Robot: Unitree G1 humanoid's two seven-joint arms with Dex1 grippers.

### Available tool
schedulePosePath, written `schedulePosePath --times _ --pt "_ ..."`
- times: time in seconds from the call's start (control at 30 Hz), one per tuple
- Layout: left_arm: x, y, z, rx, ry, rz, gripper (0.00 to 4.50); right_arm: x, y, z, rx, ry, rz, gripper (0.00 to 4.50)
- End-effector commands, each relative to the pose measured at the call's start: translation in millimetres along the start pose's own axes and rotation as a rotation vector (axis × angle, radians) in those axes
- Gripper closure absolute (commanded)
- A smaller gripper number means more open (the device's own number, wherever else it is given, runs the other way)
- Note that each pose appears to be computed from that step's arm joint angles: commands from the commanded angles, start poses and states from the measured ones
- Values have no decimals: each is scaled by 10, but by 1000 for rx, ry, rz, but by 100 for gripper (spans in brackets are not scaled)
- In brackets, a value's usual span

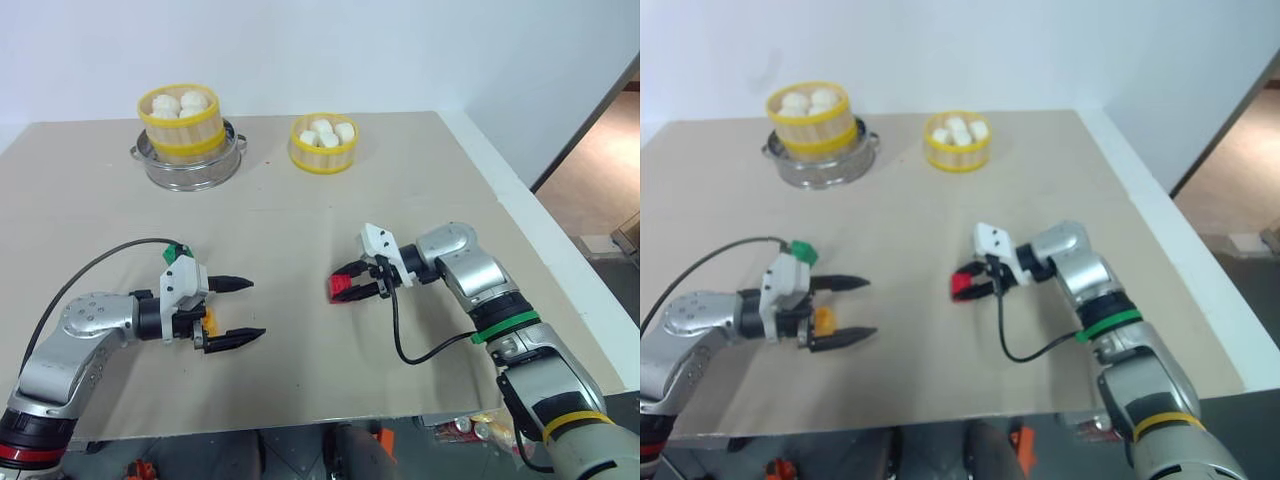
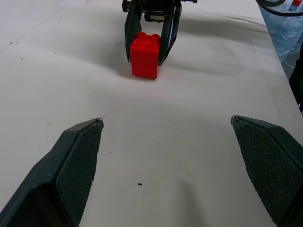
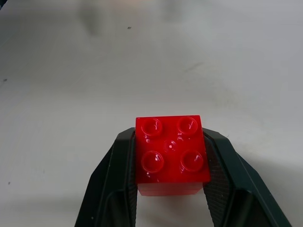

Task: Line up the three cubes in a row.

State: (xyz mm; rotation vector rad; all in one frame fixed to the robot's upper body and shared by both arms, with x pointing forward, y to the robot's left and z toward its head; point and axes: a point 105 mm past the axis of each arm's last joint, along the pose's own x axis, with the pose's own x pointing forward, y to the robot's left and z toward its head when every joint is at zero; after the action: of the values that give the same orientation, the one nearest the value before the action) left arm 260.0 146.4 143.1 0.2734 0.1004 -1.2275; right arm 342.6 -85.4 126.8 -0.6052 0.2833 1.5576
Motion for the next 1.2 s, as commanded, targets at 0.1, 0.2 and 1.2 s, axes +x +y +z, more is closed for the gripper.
schedulePosePath --times 0.1,0.2,1.2 --pt "2 -13 113 50 -24 1 0 -28 -86 89 -31 -17 -14 275" --pt "3 -4 116 49 -24 6 0 -56 -103 106 -17 -30 -14 157" --pt "-958 1135 -36 -153 75 927 0 -410 81 692 -50 -249 -224 6"
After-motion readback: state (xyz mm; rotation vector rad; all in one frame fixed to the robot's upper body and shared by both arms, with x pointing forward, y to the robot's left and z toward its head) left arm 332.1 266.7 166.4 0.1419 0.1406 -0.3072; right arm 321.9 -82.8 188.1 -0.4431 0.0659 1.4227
